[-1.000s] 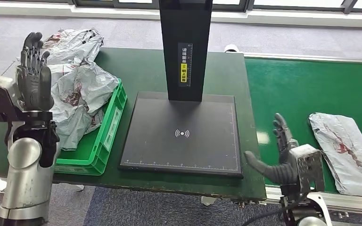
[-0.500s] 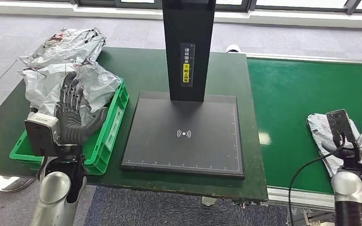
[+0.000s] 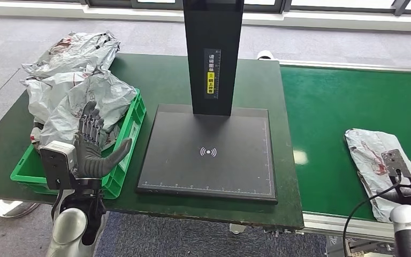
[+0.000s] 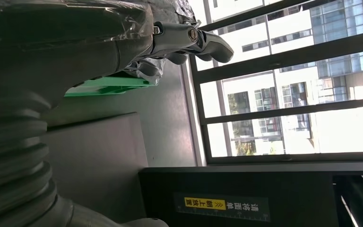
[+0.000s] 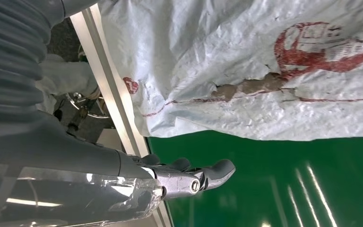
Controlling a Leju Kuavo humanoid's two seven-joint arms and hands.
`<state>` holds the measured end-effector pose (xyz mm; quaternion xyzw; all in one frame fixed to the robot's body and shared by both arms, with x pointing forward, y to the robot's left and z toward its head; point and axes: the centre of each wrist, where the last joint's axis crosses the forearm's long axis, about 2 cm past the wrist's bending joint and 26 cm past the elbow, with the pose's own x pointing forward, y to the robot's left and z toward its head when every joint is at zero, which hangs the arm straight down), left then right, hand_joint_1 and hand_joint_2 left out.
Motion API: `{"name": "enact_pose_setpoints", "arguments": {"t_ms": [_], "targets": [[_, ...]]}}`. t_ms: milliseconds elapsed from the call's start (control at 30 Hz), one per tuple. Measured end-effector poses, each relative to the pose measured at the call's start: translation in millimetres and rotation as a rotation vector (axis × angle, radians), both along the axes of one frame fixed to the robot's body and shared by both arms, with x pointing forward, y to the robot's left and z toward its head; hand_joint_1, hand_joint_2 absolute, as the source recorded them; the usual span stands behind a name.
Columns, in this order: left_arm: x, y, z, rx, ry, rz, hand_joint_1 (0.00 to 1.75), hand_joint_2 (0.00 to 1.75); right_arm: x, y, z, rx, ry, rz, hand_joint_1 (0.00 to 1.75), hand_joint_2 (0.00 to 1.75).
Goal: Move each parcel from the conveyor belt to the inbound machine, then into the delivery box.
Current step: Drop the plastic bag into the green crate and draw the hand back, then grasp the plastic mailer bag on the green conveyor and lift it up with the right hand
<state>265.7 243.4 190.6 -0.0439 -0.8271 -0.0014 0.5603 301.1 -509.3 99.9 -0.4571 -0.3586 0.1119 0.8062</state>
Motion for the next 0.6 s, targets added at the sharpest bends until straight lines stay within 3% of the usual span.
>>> {"name": "enact_pose_setpoints", "arguments": {"t_ms": [333,600], "targets": [[0.2,-0.1,-1.9,0.0,0.001,-0.001,0.0,1.75,-6.7,-2.4,-14.3,0.045,0.053,0.004,0.0,1.75],[-3.7,-0.1,-6.5,-0.026,0.006,-0.017,0.0,1.75,-18.7,-7.5,-28.0,0.204,0.03,0.016,0.0,1.75]]}}
